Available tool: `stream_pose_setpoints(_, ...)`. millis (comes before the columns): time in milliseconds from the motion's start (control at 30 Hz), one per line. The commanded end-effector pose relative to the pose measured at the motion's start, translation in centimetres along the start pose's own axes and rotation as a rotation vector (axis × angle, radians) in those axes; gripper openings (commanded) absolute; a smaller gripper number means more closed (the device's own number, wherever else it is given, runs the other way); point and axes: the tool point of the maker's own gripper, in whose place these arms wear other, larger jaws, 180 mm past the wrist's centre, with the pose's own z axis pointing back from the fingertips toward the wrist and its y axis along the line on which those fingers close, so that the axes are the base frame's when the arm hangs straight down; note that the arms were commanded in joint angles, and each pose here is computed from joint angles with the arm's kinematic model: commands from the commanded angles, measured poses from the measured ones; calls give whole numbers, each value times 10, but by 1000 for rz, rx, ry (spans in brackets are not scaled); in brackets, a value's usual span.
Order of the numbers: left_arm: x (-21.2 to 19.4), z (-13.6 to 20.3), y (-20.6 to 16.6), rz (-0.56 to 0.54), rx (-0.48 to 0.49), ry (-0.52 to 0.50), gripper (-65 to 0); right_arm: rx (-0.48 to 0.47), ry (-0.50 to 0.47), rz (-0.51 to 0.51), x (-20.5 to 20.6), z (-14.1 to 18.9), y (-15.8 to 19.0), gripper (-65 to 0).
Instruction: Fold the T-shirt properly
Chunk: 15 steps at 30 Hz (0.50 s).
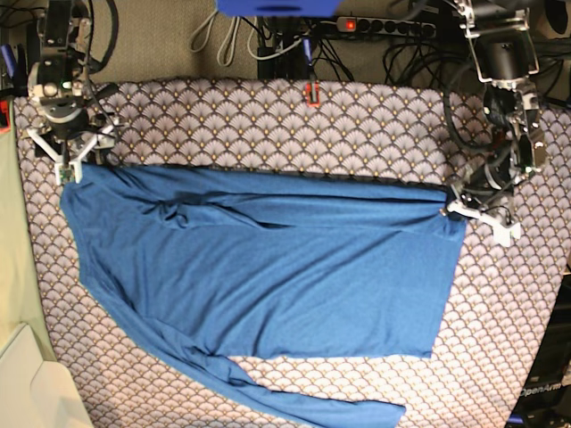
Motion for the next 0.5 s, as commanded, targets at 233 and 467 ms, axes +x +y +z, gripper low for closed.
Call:
stream_pose_setpoints(233,16,4,2,-11,3,-38,-646,-22,-67,2,24,-5,-9,-231)
stream_pose_setpoints(467,15,4,1,-10,2,-38,-646,9,-48,34,27,-24,-2,-233)
